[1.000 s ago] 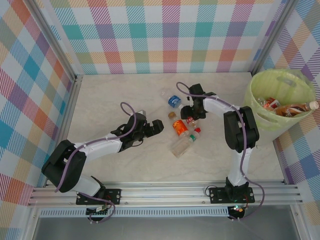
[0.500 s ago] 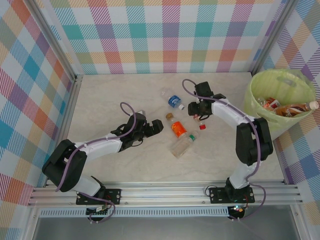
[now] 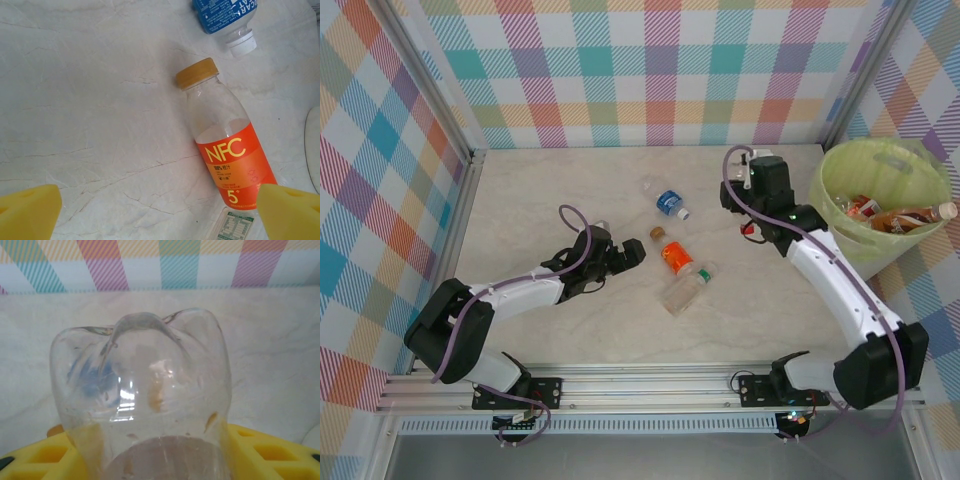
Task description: Put the plastic bottles in the bin
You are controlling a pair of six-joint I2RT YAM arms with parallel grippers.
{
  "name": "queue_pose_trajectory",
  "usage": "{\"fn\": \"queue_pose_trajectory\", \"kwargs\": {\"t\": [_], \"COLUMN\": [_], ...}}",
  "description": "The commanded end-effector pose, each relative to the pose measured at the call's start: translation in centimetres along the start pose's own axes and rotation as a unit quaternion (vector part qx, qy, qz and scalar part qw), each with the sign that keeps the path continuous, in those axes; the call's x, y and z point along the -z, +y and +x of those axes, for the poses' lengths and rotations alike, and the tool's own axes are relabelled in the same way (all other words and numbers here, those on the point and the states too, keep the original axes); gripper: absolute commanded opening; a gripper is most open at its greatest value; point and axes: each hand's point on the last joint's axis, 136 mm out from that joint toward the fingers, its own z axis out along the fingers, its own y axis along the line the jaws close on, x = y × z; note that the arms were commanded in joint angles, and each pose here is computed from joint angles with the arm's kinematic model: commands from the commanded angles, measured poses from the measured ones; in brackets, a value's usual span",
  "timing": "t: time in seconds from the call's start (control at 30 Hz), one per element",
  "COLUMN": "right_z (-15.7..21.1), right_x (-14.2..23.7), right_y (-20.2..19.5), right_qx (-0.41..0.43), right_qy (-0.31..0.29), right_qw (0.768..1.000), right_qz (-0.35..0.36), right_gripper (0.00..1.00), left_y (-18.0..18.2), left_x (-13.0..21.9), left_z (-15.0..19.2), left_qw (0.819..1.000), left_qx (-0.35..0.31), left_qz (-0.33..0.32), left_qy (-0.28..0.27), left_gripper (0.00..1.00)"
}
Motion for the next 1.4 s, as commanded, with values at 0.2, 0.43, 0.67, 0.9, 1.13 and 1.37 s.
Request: {"fn": "queue_pose_trajectory", "kwargs": {"t": [0.2, 0.43, 0.67, 0.9, 1.13, 1.37], "right_z": [-10.0, -12.5, -12.5, -13.4, -13.5, -11.7], "right_x": [8.7, 13.6, 14.4, 14.7, 15.4, 15.2], "right_y": [-5.9, -14.2, -20.5, -24.8, -26.5, -27.3], "right_qx": [-0.003, -0.098, -0.158, -0.127, -0.11, -0.113], "right_qy": [-0.182, -0.246, -0.251, -0.278, -0.31, -0.267], "right_qw": [0.98, 0.953, 0.928, 0.89, 0.858, 0.857], "right_qz": [0.086, 0.149, 0.226, 0.338, 0.395, 0.425], "right_gripper": [0.56, 0.57, 0.59, 0.59, 0.67, 0.93], "left_y": [1.0, 1.1, 1.3, 1.3, 1.3, 1.4], "left_x": [-0.3, -0.2, -0.3, -0.3, -0.4, -0.3], "left_z": [0.4, 0.3, 0.3, 0.3, 0.3, 0.5], "left_qw": [1.0, 1.0, 1.0, 1.0, 1.0, 1.0], "left_qx": [0.012, 0.012, 0.015, 0.016, 0.017, 0.019], "left_qz": [-0.008, -0.011, -0.013, -0.015, -0.014, -0.013], "left_qy": [0.009, 0.01, 0.011, 0.012, 0.015, 0.016], "left_gripper": [1.0, 1.0, 1.0, 1.0, 1.0, 1.0]}}
